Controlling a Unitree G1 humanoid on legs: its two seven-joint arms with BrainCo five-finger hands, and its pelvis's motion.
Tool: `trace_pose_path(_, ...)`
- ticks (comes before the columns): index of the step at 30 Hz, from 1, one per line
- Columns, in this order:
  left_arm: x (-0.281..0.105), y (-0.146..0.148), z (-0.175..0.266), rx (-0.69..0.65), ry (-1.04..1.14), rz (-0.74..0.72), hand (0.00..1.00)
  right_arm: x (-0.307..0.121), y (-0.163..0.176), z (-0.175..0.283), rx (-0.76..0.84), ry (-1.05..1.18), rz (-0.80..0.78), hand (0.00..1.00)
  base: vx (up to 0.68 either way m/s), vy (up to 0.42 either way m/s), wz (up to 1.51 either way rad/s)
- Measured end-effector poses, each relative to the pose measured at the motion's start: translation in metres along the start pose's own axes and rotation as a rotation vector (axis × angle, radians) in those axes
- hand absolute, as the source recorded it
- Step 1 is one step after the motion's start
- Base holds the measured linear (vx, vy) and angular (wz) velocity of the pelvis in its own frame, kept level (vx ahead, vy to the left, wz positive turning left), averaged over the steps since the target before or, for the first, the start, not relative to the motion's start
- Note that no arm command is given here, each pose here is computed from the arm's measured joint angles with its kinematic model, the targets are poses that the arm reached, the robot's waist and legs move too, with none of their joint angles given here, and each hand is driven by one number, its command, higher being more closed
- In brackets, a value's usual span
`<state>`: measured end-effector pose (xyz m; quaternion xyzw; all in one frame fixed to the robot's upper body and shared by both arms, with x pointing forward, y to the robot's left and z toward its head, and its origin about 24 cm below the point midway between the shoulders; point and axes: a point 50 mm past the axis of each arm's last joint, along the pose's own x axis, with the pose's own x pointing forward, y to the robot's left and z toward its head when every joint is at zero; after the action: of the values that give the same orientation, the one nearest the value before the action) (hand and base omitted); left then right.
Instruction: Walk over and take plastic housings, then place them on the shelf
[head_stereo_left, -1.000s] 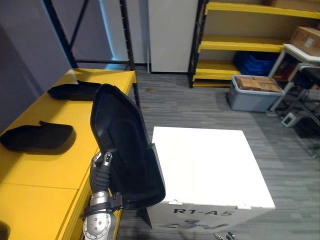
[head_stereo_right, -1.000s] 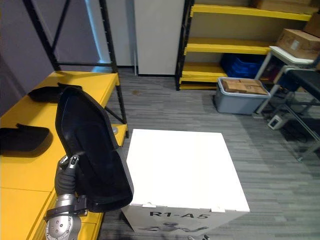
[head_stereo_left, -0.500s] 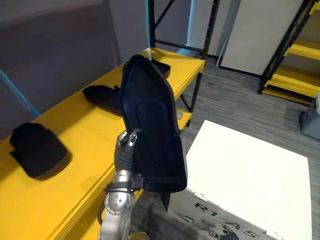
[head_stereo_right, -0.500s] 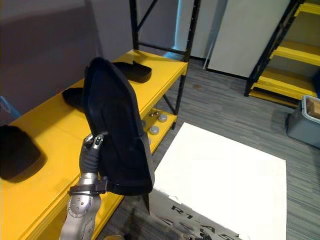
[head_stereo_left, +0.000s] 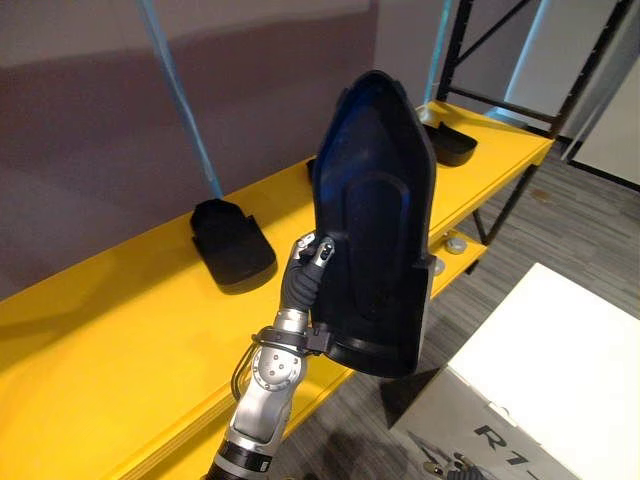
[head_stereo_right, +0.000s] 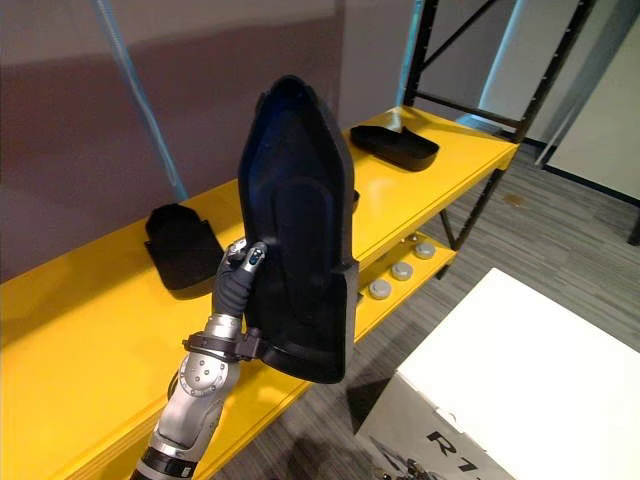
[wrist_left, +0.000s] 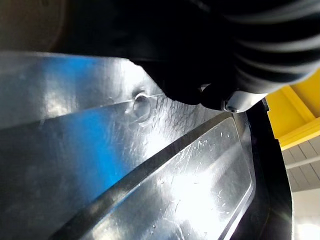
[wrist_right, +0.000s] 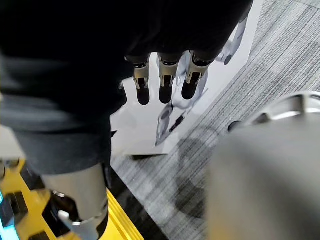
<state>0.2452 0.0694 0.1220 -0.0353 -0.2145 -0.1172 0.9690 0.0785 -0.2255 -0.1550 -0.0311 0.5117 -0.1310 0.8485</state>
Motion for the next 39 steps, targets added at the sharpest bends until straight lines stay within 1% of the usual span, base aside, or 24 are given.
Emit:
trace_pose_path(2,-0.003,-0.003,-0.002,0.006,0.012,-0.013,1.00,-0.003,-0.002,-0.010,0.000,0.022,-0.004,0.00,0.00,0.116,1.16)
trace_pose_path(4,-0.004,0.001,-0.003,0.029,0.012,0.002,1.00,-0.005,0.004,-0.014,0.011,0.028,0.013,0.00,0.03,-0.048,1.30)
trace_pose_path(6,-0.003,0.008,-0.002,0.049,0.006,0.047,1.00,-0.007,0.009,-0.015,0.022,0.024,0.023,0.00,0.00,-0.115,1.33)
trace_pose_path(9,-0.006,0.009,-0.002,0.055,0.008,0.071,1.00,-0.012,0.009,-0.019,0.024,0.009,0.025,0.00,0.00,-0.180,1.45)
trace_pose_path(11,-0.015,0.015,0.008,0.054,-0.024,0.113,1.00,-0.013,0.018,-0.019,0.019,0.004,0.055,0.00,0.02,-0.254,1.36)
trace_pose_path(14,-0.024,0.019,0.019,0.054,-0.060,0.148,1.00,-0.013,0.015,-0.014,0.001,-0.014,0.052,0.00,0.08,-0.141,1.05)
trace_pose_path(18,-0.038,0.037,0.018,0.065,-0.027,0.236,1.00,-0.008,0.029,0.006,-0.018,-0.073,0.096,0.00,0.17,-0.076,0.24)
trace_pose_path(21,-0.049,0.044,0.012,0.062,0.021,0.274,1.00,-0.010,0.046,0.011,0.007,-0.091,0.137,0.00,0.16,-0.009,0.27)
trace_pose_path(24,-0.058,0.049,0.007,0.074,0.065,0.301,1.00,-0.013,0.063,0.013,-0.004,-0.100,0.191,0.00,0.09,0.016,0.27)
trace_pose_path(29,-0.060,0.054,0.008,0.088,0.062,0.322,1.00,-0.009,0.061,0.014,-0.011,-0.088,0.179,0.00,-0.01,0.005,0.43)
trace_pose_path(32,-0.057,0.063,-0.005,0.113,0.107,0.342,1.00,-0.003,0.054,0.014,-0.040,-0.058,0.155,0.00,0.01,0.051,0.05)
trace_pose_path(35,-0.049,0.059,-0.016,0.105,0.135,0.325,1.00,0.001,0.031,0.014,-0.064,-0.049,0.095,0.00,0.05,0.432,0.28)
trace_pose_path(37,-0.037,0.051,-0.013,0.086,0.098,0.296,1.00,0.000,0.013,0.000,-0.044,0.007,0.041,0.00,0.10,0.586,0.47)
trace_pose_path(38,-0.034,0.051,-0.012,0.090,0.087,0.288,1.00,0.000,0.012,-0.004,-0.037,0.025,0.037,0.00,0.11,0.534,0.43)
trace_pose_path(39,-0.028,0.057,-0.011,0.129,0.078,0.268,1.00,-0.001,0.027,-0.010,-0.009,0.060,0.068,0.00,0.12,0.610,0.31)
